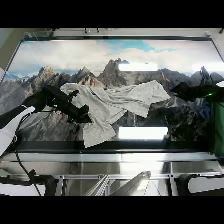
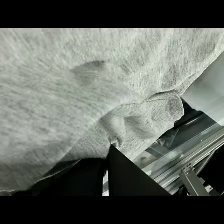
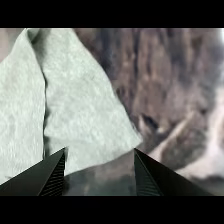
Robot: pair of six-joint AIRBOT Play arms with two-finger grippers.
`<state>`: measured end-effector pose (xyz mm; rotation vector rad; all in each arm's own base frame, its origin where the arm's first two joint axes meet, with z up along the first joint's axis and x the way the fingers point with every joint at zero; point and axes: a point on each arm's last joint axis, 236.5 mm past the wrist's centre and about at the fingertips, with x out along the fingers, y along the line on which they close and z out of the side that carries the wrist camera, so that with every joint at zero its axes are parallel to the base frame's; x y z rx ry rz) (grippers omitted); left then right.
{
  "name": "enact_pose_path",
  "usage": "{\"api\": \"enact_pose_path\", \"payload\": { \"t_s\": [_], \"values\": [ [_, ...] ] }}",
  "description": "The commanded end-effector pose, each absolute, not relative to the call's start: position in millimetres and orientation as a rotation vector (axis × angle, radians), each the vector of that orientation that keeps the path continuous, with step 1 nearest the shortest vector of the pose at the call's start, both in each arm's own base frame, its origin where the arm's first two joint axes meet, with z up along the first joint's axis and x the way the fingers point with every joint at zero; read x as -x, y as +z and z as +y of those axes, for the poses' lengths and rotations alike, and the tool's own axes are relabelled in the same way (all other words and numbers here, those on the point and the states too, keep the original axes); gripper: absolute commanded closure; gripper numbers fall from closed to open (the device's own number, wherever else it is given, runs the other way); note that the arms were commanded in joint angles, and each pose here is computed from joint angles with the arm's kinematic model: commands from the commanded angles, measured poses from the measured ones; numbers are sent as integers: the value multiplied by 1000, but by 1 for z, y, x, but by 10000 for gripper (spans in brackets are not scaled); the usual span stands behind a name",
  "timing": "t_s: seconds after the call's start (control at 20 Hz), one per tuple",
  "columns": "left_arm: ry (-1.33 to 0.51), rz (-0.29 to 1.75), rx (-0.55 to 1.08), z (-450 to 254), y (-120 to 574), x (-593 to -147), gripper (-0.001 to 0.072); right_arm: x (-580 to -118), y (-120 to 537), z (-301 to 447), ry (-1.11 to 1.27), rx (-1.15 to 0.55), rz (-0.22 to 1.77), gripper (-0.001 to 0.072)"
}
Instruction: Fold the shirts.
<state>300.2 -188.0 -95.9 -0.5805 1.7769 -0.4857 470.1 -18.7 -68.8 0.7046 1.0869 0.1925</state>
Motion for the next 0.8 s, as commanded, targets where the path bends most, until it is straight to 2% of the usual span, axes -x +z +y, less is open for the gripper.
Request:
{"api": "enact_pose_path", "payload": {
  "t_s": [0.0, 0.45, 0.5, 0.6, 0.65, 0.7, 0.75],
  "values": [
    [-499, 1792, 580, -189, -93, -297, 685, -481, -86, -21, 184, -774, 1144, 248],
    [-511, 1812, 579, -190, -91, -292, 684, -469, -120, -1, 229, -863, 1281, 251],
    [-516, 1810, 576, -190, -91, -292, 685, -466, -121, 4, 258, -867, 1294, 315],
    [-524, 1809, 573, -189, -91, -292, 685, -467, -113, 21, 348, -895, 1280, 531],
    [-525, 1809, 573, -189, -91, -292, 684, -470, -103, 29, 405, -915, 1250, 661],
    [-530, 1804, 573, -188, -91, -292, 684, -474, -90, 37, 455, -959, 1218, 695],
    [-543, 1797, 578, -187, -89, -294, 685, -478, -71, 46, 526, -1021, 1171, 696]
  ]
}}
